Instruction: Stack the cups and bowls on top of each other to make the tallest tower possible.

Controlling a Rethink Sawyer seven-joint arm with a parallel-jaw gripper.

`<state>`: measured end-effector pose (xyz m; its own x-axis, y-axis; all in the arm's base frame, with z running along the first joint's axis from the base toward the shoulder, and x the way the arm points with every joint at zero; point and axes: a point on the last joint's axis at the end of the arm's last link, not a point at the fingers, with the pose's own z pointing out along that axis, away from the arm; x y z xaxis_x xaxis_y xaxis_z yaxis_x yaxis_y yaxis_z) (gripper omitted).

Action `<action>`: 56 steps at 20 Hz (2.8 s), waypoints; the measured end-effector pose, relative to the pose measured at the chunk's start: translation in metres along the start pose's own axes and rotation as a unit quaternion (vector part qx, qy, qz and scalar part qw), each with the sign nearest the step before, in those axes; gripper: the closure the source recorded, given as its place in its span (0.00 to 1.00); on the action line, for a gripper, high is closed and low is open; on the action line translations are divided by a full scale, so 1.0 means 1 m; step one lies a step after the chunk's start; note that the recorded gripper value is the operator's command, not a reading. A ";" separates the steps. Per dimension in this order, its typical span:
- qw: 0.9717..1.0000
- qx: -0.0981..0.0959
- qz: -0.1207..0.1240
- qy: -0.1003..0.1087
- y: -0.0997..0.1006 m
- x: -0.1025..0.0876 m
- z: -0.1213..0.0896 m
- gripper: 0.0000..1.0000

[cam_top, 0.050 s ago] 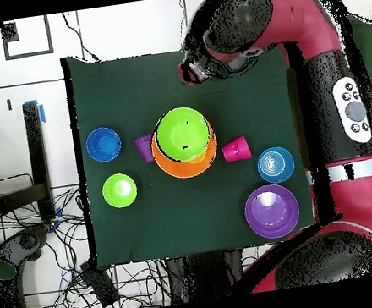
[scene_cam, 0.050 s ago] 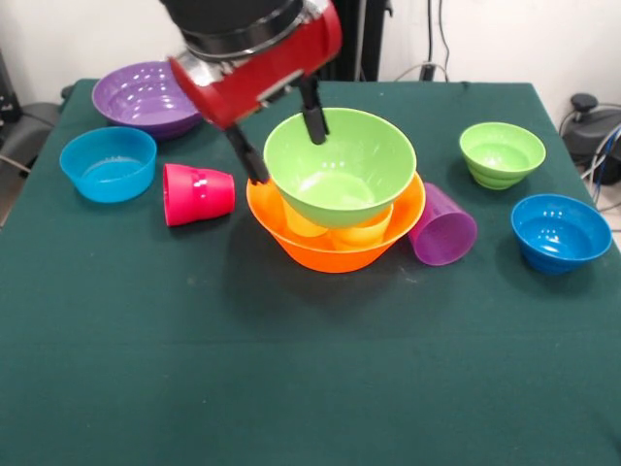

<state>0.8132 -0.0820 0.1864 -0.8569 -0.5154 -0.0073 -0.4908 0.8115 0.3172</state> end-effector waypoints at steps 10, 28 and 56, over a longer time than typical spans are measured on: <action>0.999 -0.002 0.034 0.004 -0.029 0.011 -0.039 0.00; 0.998 -0.028 0.061 0.014 -0.066 0.043 -0.026 0.00; 0.989 -0.137 0.008 0.059 -0.094 0.091 0.052 0.00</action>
<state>0.7732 -0.1910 0.1070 -0.8319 -0.5448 0.1057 -0.4020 0.7229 0.5620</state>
